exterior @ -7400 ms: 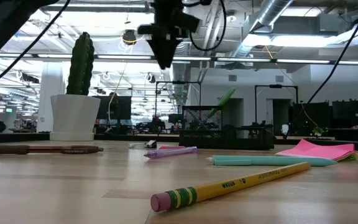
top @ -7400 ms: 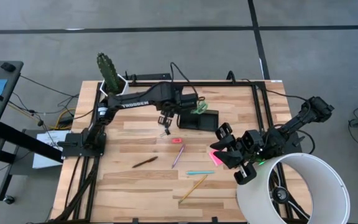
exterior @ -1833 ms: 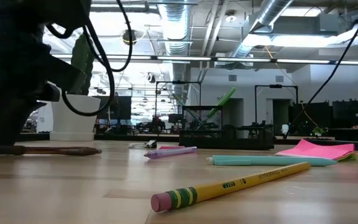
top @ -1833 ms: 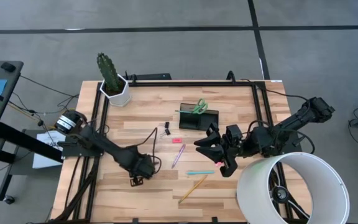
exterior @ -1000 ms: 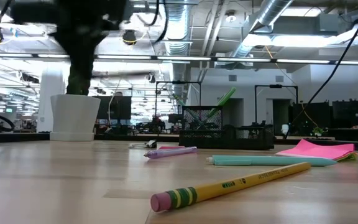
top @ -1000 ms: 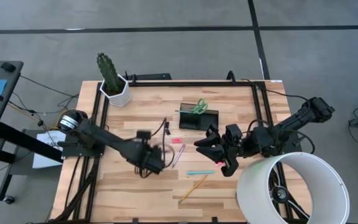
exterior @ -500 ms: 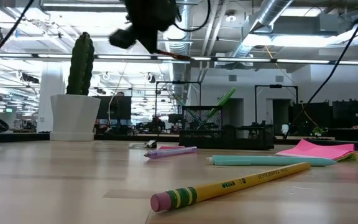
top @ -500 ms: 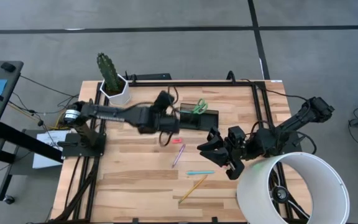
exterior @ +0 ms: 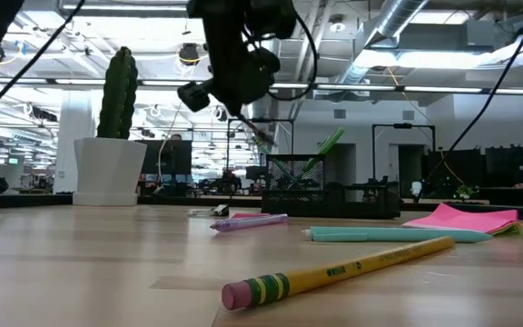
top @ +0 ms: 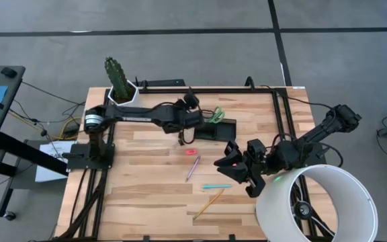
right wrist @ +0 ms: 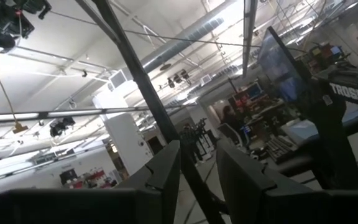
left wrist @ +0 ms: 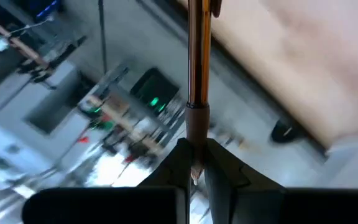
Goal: Pick and place office supplies into organizer
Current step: Put the brown pen into the black desk organizer, then put the blue pen into the black desk organizer
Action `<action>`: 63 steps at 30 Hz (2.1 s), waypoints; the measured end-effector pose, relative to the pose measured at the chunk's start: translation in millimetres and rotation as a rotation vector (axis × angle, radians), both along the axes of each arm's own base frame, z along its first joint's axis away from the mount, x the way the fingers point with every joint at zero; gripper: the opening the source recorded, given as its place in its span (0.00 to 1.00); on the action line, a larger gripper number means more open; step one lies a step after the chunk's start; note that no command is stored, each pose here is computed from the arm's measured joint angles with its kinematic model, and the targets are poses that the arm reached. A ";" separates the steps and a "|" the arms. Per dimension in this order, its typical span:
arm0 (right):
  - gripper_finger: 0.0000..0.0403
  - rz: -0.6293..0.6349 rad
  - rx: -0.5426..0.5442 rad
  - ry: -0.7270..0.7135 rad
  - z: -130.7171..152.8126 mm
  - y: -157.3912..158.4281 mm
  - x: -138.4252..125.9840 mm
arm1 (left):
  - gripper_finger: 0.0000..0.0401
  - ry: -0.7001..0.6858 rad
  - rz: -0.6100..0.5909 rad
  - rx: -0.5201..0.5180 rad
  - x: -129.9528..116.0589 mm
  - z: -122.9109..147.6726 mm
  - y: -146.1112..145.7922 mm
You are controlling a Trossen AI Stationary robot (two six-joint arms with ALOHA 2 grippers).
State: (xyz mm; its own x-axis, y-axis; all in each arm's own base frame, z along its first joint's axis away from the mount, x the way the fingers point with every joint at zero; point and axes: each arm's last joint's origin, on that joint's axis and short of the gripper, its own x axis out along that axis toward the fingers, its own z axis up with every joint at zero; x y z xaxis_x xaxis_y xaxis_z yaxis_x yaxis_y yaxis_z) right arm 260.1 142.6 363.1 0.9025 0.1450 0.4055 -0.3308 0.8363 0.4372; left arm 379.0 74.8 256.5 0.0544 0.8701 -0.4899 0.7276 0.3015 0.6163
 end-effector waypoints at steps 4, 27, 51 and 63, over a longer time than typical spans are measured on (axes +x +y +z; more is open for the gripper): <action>0.24 -0.007 -0.001 0.001 -0.1 -1.8 1.0 | 0.03 0.069 0.005 0.062 6.7 -13.1 3.9; 0.24 -0.027 -0.049 0.070 -7.5 -4.6 6.1 | 0.09 -0.018 0.009 0.112 38.7 -52.5 6.8; 0.24 -0.018 -0.063 0.092 -9.7 -2.4 5.9 | 0.36 -0.104 0.006 0.119 45.3 -36.5 -12.1; 0.24 0.029 -0.058 0.085 -5.2 9.2 -6.1 | 0.36 -0.534 0.287 -0.227 12.3 100.8 -51.1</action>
State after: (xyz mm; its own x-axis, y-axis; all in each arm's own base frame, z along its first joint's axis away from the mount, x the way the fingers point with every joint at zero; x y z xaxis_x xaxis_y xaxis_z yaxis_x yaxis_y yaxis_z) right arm 254.0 151.8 357.9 0.9284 0.1924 0.3180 -0.3190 0.8517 0.4158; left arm 391.4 23.7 357.3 0.1218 0.7642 -0.6334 0.2096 0.6040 0.7689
